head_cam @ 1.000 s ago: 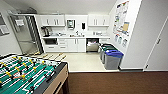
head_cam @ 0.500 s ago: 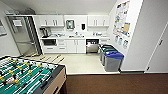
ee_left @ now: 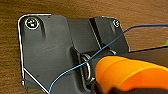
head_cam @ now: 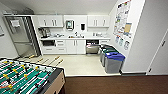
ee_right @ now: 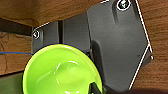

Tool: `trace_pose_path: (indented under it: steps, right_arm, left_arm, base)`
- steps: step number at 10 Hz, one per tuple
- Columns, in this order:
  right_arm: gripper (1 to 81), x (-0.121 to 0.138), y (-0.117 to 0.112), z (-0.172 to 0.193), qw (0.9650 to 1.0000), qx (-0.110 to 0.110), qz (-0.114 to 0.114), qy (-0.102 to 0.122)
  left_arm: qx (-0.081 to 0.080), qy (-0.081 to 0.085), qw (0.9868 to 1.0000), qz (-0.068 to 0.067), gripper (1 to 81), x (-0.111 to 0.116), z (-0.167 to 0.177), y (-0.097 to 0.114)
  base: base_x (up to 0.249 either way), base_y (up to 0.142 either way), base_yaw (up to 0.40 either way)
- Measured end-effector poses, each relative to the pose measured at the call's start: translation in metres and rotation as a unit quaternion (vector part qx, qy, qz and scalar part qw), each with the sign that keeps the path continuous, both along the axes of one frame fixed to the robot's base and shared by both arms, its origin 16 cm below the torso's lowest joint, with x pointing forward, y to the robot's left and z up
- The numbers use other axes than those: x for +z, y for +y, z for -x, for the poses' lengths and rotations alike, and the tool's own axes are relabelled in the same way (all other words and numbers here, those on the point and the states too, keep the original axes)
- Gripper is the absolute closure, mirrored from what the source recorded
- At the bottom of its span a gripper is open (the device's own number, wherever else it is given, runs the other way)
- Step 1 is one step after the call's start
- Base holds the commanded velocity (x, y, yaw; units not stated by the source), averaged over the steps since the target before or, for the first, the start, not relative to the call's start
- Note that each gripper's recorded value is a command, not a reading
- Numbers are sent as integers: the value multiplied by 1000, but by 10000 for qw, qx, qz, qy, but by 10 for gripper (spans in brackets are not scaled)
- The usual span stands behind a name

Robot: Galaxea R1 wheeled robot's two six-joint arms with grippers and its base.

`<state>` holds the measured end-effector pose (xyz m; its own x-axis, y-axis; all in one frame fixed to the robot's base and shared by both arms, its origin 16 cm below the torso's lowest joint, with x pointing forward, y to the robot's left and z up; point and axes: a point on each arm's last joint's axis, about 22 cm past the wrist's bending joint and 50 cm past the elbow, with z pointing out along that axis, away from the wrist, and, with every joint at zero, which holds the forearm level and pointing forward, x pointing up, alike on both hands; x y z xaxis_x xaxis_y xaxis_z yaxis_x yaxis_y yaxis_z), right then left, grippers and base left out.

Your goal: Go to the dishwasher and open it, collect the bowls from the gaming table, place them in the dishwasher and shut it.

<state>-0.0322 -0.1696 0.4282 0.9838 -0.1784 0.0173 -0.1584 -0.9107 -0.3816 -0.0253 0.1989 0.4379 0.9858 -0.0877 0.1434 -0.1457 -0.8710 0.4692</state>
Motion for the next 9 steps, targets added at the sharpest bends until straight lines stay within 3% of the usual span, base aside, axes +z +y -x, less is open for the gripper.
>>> trace_pose_path:
  steps: [2, 4, 9]
  right_arm:
    - [811, 0, -4, -2, 10000, -3, 26, -18]
    - [811, 0, -3, -2, 10000, -4, 18, -12]
    - [811, 0, -4, -2, 10000, -7, 25, -18]
  left_arm:
    - [3, -7, 10000, 6, 811, 0, -1, 0]
    - [29, -61, 9999, 79, 811, 2, -4, -1]
    - [31, -70, 9999, 89, 811, 2, -4, -1]
  base:
    - [165, 0, 0]
    - [165, -66, 0]
    - [165, -69, 0]
